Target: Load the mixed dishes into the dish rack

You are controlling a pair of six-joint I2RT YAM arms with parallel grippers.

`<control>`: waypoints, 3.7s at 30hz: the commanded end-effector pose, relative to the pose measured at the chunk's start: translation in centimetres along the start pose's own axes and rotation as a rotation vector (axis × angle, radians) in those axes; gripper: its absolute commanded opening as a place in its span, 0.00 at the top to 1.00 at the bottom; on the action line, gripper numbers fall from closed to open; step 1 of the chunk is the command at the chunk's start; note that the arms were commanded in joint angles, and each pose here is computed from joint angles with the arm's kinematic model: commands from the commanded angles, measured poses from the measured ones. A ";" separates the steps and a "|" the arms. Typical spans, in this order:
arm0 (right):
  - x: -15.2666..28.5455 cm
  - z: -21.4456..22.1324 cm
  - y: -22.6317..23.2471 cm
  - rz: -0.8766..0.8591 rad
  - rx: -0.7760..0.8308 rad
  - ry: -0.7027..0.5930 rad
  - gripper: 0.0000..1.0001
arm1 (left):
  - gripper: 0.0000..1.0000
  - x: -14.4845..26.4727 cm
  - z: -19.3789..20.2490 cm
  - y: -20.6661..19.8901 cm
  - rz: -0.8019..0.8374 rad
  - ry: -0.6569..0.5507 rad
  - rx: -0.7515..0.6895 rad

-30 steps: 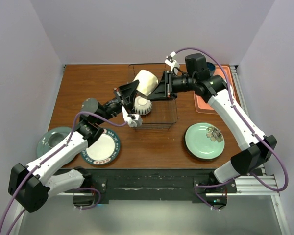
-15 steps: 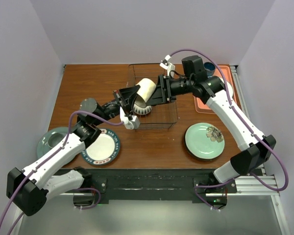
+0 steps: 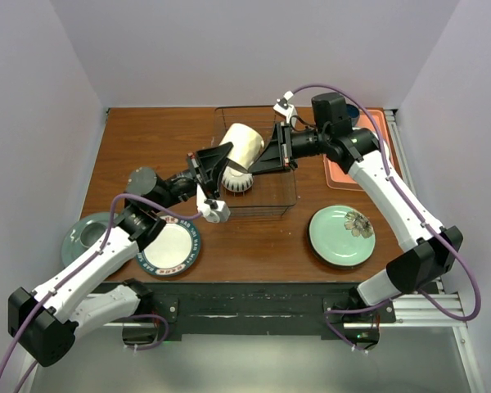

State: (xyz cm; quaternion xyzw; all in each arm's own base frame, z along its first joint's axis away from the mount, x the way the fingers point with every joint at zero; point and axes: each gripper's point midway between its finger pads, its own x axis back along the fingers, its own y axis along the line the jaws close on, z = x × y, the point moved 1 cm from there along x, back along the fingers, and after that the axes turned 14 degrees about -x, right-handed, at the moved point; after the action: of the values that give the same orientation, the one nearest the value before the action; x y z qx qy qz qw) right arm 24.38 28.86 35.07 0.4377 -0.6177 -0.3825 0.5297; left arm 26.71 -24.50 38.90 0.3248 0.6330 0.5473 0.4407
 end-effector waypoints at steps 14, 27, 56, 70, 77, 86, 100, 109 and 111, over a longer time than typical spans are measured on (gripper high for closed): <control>0.2 -3.4 -0.4 0.077 0.285 -0.261 1.00 | 0.61 0.8 -2.7 2.1 -0.140 -0.078 0.289; 1.0 -4.8 -0.1 0.087 0.297 -0.398 1.00 | 0.37 1.2 -2.3 0.3 -0.154 -0.051 0.382; 1.0 -9.0 -13.5 0.732 0.312 -0.719 1.00 | 0.00 2.5 6.6 -5.1 -0.231 0.747 1.347; -2.0 -8.9 -19.8 0.905 0.276 -0.678 1.00 | 0.00 1.1 7.6 -8.4 -0.141 0.807 1.479; -2.0 -9.3 -21.8 0.978 0.299 -0.687 1.00 | 0.00 1.4 7.9 -9.0 -0.142 0.818 1.461; -2.8 -8.9 -23.9 0.998 0.367 -0.675 1.00 | 0.00 1.4 8.5 -9.8 -0.139 0.842 1.459; -3.1 -7.1 -28.2 1.095 0.344 -0.607 0.93 | 0.00 1.3 9.0 -10.2 -0.147 0.855 1.459; -2.1 -5.6 -28.6 1.123 0.328 -0.568 0.74 | 0.00 1.4 9.4 -10.3 -0.153 0.865 1.453; -1.9 -5.5 -28.6 1.128 0.325 -0.562 0.68 | 0.00 1.4 9.5 -10.3 -0.155 0.865 1.450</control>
State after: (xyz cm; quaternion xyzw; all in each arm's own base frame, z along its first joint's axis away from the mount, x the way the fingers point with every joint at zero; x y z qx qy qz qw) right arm 34.35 22.35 7.23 0.0158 -0.9162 -0.0480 0.3976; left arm 34.64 -21.60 26.87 0.2557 0.9535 0.0630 -0.1464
